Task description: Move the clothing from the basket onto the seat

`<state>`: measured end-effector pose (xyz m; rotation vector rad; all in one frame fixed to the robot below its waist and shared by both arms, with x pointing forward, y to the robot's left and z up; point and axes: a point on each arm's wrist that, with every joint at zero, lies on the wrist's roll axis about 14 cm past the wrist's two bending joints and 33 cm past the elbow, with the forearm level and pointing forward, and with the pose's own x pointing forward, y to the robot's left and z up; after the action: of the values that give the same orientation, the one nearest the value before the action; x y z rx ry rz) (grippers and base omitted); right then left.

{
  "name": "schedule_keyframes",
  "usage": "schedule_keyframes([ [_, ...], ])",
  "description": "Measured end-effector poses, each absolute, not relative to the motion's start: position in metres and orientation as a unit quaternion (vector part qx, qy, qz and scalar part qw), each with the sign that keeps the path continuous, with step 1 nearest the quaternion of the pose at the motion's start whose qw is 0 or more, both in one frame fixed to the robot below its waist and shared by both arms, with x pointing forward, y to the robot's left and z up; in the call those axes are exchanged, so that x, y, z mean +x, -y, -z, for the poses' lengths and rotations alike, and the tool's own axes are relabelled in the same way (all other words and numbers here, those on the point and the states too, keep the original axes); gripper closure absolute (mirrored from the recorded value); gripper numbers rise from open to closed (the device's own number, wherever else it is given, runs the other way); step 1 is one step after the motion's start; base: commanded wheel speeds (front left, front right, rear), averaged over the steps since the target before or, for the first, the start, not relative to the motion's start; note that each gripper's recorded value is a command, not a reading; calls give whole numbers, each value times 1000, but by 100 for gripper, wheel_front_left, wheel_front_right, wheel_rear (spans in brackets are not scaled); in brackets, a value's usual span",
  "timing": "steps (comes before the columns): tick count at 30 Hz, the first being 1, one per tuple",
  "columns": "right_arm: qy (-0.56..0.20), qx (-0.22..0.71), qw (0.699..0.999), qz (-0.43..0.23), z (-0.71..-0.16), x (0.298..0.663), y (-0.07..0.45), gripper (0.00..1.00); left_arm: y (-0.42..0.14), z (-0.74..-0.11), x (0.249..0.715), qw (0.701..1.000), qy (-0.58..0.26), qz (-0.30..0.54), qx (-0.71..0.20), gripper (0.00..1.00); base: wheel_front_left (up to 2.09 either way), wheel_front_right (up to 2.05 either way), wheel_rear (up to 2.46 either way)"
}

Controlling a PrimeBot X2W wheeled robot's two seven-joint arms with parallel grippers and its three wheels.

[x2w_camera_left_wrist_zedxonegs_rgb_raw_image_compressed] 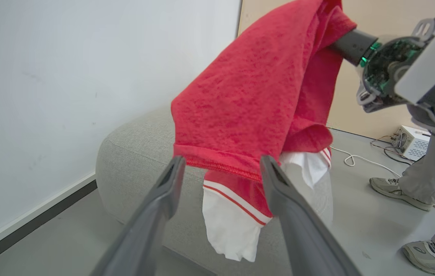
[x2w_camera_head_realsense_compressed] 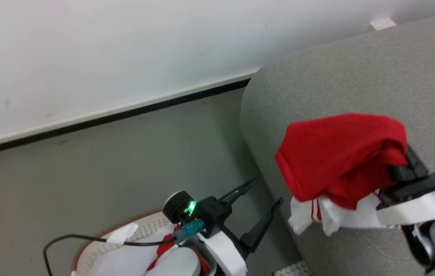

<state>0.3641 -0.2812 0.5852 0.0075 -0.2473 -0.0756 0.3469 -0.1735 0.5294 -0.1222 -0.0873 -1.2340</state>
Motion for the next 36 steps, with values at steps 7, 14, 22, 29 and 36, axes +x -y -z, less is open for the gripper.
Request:
schedule_keyframes([
  [7,124,-44,991,29,-604,418,306,100,164,-507,373,818,26,571,-62,0,0,0,0],
  [14,105,-122,986,41,-616,478,350,100,143,-468,410,833,-2,550,-65,0,0,0,0],
  [22,97,-159,978,97,-622,531,408,100,109,-421,445,859,-41,506,-72,0,0,0,0],
  [29,-12,-178,976,126,-545,555,437,100,87,-392,460,872,-64,480,-74,0,0,0,0],
  [36,-201,-154,958,136,-424,541,437,100,78,-375,465,876,-77,470,-72,0,0,0,0],
])
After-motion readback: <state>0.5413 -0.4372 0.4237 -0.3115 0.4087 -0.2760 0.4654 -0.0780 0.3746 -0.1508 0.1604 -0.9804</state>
